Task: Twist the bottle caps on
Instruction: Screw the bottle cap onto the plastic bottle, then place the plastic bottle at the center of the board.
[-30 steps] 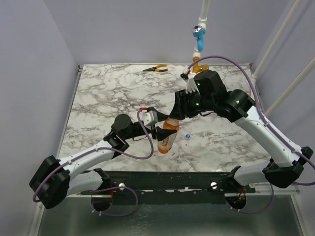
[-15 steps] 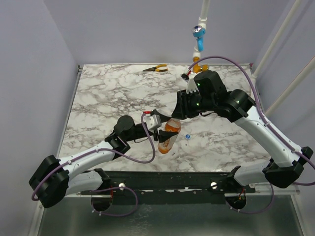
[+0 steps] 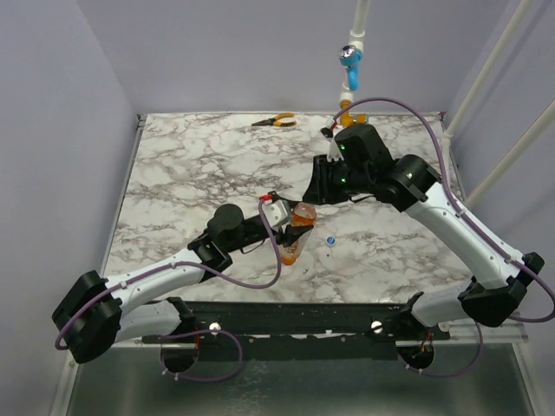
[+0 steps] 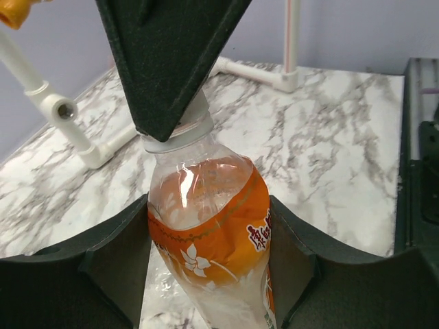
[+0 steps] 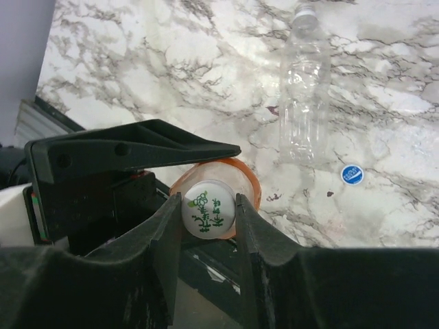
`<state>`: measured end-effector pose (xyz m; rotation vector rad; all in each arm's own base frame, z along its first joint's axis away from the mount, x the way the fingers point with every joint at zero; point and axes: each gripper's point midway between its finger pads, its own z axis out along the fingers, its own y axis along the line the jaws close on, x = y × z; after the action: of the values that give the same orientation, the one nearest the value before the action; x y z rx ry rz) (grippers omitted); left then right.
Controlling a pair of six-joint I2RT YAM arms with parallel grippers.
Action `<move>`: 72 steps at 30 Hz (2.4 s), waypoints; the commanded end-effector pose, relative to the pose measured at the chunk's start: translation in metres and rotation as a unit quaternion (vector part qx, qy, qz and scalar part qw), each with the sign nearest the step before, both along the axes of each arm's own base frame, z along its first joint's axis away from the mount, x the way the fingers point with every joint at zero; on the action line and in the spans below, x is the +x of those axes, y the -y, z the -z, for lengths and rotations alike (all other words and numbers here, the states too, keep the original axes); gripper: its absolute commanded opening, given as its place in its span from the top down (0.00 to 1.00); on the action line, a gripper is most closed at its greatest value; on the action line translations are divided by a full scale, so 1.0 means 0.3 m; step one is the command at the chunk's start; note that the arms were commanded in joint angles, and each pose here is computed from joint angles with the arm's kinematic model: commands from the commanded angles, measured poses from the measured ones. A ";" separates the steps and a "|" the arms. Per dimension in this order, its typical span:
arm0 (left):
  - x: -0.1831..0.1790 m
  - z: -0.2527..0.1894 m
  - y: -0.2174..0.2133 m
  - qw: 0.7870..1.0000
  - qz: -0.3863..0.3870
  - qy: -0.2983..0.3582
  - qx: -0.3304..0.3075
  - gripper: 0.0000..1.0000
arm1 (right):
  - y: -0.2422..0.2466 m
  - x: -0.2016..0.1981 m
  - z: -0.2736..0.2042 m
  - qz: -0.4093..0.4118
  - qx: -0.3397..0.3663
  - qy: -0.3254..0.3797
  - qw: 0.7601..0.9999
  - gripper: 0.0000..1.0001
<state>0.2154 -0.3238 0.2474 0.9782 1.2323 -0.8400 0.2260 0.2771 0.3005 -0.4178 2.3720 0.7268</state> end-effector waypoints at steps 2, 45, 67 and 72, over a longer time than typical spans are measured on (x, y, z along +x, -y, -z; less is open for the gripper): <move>0.150 -0.107 -0.027 0.987 -0.138 0.082 0.013 0.70 | 0.006 0.012 0.108 0.070 -0.030 -0.066 0.995 0.80; 0.419 0.207 -0.368 0.883 -0.325 -0.321 0.108 0.64 | 0.212 0.140 0.032 0.188 -0.007 0.065 0.980 0.00; 0.669 0.806 -0.719 0.644 -0.500 -0.529 0.235 0.18 | 0.239 0.125 0.412 0.155 -0.008 0.001 0.988 0.00; 0.702 0.750 -0.715 0.654 -0.507 -0.518 0.217 0.01 | 0.192 0.135 0.440 0.124 -0.006 -0.011 0.992 0.00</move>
<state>0.4373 -0.1216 0.0300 -0.0847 2.6239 -0.1453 0.2624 0.2045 0.1733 -0.0365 2.3916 0.5393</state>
